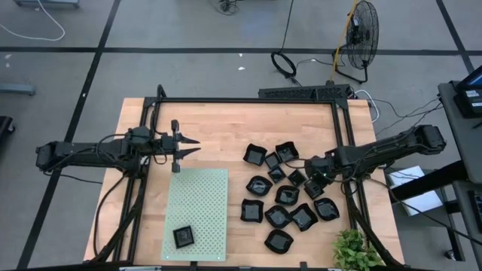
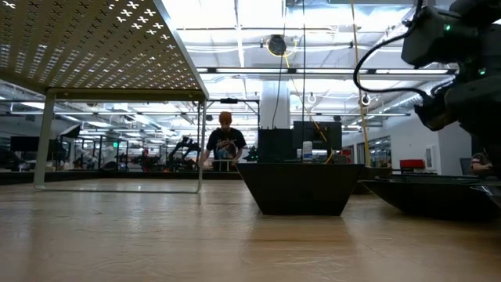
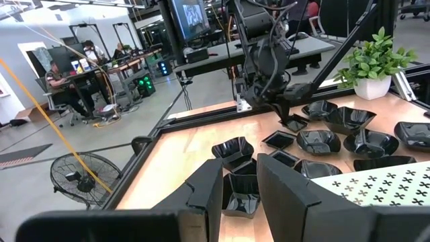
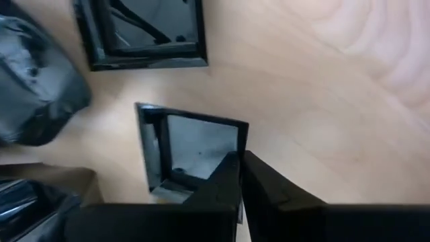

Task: Pick & Place Mini shaped plates
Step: Stack the square plate on top of the other square plate on the shelf

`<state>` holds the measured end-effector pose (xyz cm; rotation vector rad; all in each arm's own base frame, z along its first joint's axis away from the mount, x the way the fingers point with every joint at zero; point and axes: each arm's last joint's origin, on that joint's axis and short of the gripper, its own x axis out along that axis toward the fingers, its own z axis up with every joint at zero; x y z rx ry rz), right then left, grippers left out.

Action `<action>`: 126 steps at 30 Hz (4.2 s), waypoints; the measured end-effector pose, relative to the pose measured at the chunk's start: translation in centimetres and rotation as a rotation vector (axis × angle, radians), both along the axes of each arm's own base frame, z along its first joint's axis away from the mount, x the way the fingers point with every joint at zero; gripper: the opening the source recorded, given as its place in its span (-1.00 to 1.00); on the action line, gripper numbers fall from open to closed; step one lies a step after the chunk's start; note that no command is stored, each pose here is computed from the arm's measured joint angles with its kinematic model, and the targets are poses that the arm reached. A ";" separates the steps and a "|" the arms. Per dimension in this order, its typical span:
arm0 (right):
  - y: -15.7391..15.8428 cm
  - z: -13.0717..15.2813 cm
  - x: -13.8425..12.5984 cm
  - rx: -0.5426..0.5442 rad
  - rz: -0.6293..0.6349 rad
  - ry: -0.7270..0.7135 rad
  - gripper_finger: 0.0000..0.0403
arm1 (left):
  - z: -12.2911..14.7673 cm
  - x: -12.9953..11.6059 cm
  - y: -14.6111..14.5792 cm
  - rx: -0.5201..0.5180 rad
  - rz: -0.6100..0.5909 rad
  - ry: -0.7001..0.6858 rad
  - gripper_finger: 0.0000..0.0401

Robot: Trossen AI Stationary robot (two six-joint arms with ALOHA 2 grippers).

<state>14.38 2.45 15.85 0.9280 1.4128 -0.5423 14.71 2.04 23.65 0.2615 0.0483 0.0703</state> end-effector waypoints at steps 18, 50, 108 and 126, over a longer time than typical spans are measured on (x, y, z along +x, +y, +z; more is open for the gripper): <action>-0.7 4.1 -0.1 -0.196 0.027 -0.516 -1.00 | 0.0 0.0 0.0 -0.006 0.000 -0.001 -0.52; -5.1 6.6 12.6 -1.620 0.202 -1.185 -1.00 | 0.9 7.2 0.3 -0.104 0.306 -0.189 0.04; -4.5 4.7 14.4 -1.546 0.439 -1.203 -0.35 | 6.3 13.5 -3.2 0.066 0.393 -0.085 -0.98; -4.5 3.2 14.7 -1.332 0.398 -1.166 -0.20 | 14.6 2.1 -12.0 -0.580 -0.373 0.775 -0.99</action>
